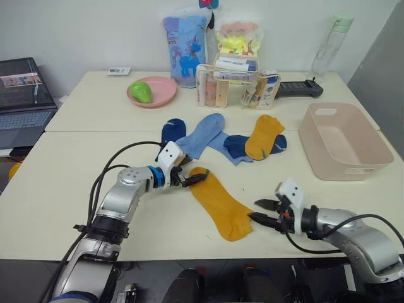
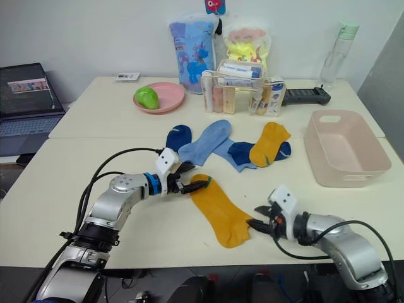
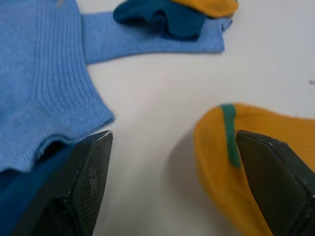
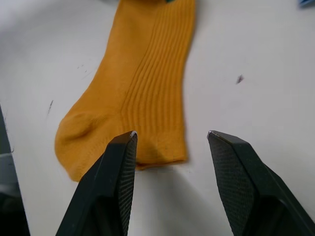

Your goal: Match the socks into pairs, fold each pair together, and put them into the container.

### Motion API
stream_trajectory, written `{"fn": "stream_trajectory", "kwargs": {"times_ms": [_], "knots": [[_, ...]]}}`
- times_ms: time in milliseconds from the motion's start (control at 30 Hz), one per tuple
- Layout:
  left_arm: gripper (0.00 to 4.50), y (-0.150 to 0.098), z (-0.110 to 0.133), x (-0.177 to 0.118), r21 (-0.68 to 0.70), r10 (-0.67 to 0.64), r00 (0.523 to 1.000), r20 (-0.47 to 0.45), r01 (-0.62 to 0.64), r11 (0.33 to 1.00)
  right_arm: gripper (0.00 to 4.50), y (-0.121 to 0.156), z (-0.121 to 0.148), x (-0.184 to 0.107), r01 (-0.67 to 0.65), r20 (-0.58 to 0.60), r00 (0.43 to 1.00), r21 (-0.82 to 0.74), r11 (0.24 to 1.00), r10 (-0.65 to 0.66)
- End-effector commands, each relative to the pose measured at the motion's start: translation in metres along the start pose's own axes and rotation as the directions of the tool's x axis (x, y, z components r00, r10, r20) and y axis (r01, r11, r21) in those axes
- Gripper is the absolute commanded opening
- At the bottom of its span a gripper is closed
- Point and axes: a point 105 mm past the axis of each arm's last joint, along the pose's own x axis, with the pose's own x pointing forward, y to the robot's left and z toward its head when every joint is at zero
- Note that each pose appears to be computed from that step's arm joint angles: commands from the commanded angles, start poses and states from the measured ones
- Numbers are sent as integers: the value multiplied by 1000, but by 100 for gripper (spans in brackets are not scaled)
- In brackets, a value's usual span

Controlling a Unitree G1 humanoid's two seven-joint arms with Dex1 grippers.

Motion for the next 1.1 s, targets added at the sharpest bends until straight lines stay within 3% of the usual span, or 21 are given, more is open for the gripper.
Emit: {"fn": "stream_trajectory", "kwargs": {"times_ms": [33, 267, 433, 600, 733, 900, 1000, 1100], "knots": [[375, 0, 5, 0, 59, -11, 1000, 4, 11, 998, 246, 2, -6, 2, 1, -63, 998, -76, 997, -5], [158, 0, 5, -6, 48, -15, 1000, 11, 15, 999, 3, -4, -4, 2, 0, -61, 998, -78, 997, -5], [5, -6, 3, -13, -4, -23, 1000, 20, 24, 1000, 0, -12, 5, -3, 10, -41, 999, -101, 995, -14], [2, -16, -5, -23, -129, -2, 1000, 16, 4, 992, 0, -40, 30, -9, 49, -24, 998, -194, 980, -54], [2, -42, -12, -28, -289, 0, 1000, 13, 4, 957, 0, -57, 45, -1, 27, -53, 998, -265, 964, -43], [2, -50, -4, -30, -366, 66, 997, 34, -49, 929, 0, -69, 50, 5, 12, -58, 998, -283, 959, -30], [0, -46, -3, -30, -356, 103, 994, 29, -86, 931, 65, -77, 51, -1, 45, -46, 997, -297, 954, -61], [0, -42, -4, -33, -337, 124, 992, 17, -111, 935, 162, -81, 56, -11, 78, -15, 996, -279, 957, -85]]}}
